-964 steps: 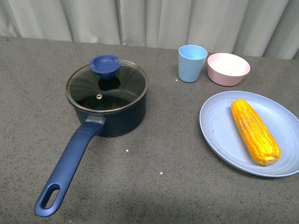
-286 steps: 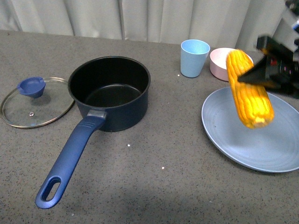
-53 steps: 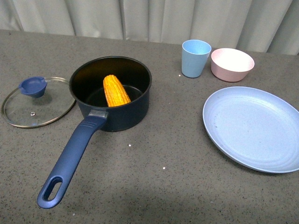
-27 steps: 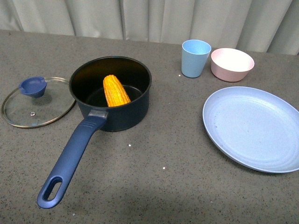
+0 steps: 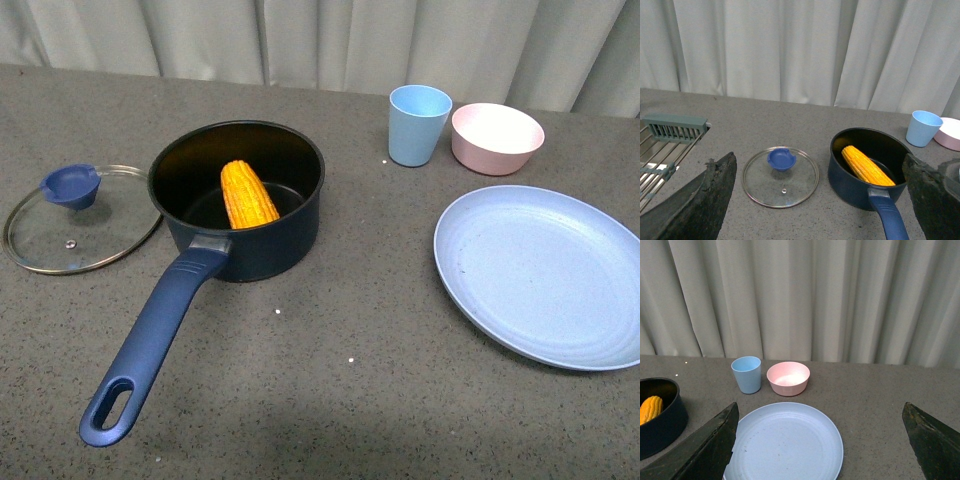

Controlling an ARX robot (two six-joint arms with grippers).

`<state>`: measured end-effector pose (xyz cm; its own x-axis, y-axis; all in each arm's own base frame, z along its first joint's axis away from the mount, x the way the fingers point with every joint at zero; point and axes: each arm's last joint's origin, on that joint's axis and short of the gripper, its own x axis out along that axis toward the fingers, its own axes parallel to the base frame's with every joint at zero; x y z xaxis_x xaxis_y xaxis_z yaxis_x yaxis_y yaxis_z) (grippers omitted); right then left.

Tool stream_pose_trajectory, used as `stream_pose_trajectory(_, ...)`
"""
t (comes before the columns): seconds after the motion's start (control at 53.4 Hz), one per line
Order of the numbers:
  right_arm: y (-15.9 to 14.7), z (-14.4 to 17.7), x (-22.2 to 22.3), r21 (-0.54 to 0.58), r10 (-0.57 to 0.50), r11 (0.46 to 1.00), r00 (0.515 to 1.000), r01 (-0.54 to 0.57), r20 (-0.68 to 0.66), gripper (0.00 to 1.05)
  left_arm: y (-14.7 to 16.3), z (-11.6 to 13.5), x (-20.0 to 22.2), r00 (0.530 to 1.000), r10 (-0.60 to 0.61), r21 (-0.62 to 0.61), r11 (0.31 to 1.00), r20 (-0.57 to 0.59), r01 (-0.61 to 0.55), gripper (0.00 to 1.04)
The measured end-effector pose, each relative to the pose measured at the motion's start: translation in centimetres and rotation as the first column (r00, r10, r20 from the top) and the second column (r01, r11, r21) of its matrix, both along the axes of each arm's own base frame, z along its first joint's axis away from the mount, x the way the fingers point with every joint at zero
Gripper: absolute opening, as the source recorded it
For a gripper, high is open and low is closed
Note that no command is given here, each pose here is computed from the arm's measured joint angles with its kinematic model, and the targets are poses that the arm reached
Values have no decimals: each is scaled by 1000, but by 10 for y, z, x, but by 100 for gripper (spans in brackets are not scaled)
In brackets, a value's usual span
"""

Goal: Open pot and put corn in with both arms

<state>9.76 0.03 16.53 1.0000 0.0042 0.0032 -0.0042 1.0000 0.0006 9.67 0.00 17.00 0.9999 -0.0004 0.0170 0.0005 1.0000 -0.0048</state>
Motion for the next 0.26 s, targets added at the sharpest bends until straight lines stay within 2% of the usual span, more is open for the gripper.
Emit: stream_pose_trajectory(0.262,0,0,0,0,0,1000,1000,0,0,96,0,0,0,1000,0,0,1000,0,0,98)
